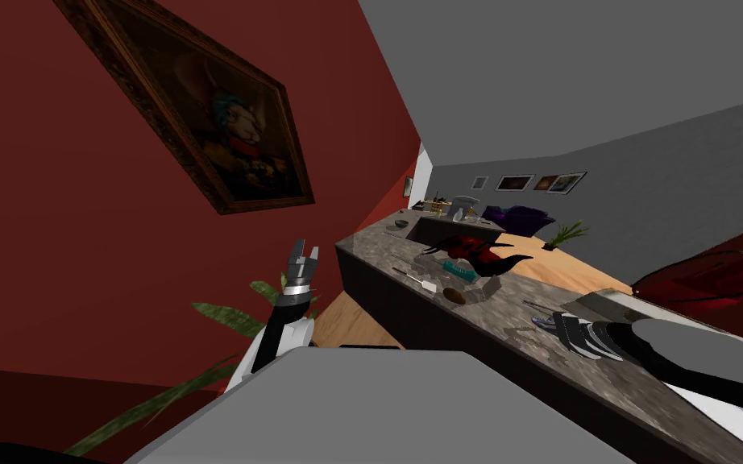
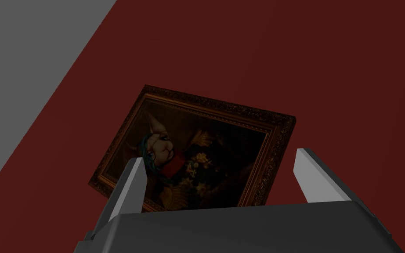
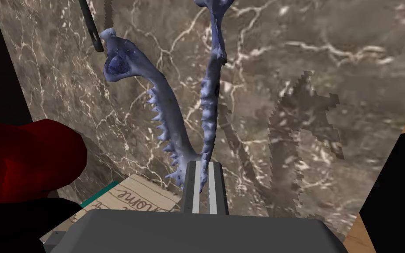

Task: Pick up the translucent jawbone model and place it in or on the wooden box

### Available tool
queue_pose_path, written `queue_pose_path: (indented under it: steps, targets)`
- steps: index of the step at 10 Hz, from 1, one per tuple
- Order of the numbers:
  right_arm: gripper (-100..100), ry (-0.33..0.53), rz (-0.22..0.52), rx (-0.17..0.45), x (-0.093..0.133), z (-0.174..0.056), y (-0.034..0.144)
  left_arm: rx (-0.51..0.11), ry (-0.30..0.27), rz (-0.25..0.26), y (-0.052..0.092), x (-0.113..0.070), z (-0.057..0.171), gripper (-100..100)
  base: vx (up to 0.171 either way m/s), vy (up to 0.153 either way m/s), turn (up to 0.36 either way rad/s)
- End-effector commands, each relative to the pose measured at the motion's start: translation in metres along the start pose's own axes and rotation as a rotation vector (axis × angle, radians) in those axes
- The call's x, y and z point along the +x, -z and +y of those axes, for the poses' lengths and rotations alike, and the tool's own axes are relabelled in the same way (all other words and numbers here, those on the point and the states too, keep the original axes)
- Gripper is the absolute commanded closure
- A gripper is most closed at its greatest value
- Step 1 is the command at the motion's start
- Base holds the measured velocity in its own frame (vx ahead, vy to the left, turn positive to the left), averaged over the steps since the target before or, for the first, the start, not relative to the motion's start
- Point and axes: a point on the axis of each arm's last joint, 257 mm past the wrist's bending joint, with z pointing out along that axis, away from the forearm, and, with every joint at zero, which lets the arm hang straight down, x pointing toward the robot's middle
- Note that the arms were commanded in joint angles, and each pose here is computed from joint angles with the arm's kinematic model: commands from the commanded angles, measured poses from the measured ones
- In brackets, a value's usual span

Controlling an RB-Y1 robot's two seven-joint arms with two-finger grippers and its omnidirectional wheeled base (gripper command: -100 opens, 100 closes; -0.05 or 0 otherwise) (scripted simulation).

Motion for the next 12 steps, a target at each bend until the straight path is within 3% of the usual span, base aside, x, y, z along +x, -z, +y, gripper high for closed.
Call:
queue_pose_path:
  steps: [1,7,12]
  targets:
    - [100,-0.029,0.04,0.02,0.018,-0.002,0.003,0.0,0.0,0.0,0.0,0.0,0.0,0,0.012,0.081,0.274]
    - [100,-0.144,0.145,0.099,0.074,-0.018,0.012,0.0,0.0,0.0,0.0,0.0,0.0,0,-0.012,0.017,0.22]
    - [100,-0.308,0.208,0.201,0.117,-0.035,0.026,0.0,-0.001,0.0,0.0,0.0,0.0,0,-0.08,-0.108,0.218]
